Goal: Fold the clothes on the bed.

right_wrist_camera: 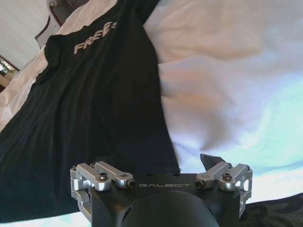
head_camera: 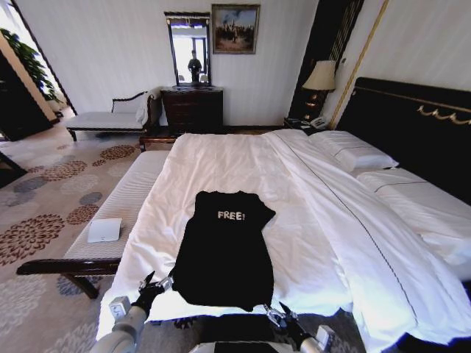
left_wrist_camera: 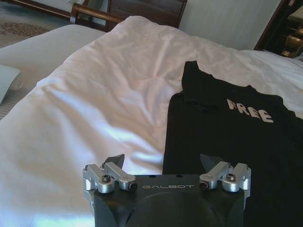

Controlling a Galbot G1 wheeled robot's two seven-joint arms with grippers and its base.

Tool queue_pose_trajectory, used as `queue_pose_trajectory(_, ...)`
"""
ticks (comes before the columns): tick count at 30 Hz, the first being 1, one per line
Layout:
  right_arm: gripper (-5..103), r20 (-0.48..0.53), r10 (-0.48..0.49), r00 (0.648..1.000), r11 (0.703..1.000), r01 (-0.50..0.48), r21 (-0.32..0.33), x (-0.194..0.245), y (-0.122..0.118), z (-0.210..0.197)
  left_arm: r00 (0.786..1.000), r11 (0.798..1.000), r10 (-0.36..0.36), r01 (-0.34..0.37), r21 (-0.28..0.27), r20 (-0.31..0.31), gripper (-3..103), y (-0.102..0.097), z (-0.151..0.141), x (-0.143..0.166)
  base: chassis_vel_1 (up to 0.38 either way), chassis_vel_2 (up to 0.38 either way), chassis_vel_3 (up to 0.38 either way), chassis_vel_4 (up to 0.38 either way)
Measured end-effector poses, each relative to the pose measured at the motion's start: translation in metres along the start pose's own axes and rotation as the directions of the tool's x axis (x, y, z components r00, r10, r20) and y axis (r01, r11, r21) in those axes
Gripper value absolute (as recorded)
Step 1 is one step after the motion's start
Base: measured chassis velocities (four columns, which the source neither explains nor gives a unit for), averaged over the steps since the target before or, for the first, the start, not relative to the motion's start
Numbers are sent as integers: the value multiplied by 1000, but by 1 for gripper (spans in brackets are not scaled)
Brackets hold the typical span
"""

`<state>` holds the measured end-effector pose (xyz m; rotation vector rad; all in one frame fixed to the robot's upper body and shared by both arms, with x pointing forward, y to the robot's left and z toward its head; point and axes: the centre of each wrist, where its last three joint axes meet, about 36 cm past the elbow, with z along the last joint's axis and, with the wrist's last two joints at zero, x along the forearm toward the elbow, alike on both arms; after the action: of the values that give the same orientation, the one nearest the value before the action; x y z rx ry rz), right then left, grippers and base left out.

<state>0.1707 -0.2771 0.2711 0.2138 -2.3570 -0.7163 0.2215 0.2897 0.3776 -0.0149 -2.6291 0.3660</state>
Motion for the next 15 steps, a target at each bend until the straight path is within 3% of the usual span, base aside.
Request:
queue_pose_trajectory(8, 100, -22, 23, 999, 1000, -23, 9, -16, -20, 2, 1000, 1000, 0, 0, -5, 23, 89, -11, -12, -3, 0, 0, 0, 0)
queue_pose_trajectory(15, 100, -31, 16, 999, 1000, -16, 8, -20, -20, 5, 999, 1000, 3, -3, -4, 36, 89, -17, -19, -2, 0, 0, 0, 0)
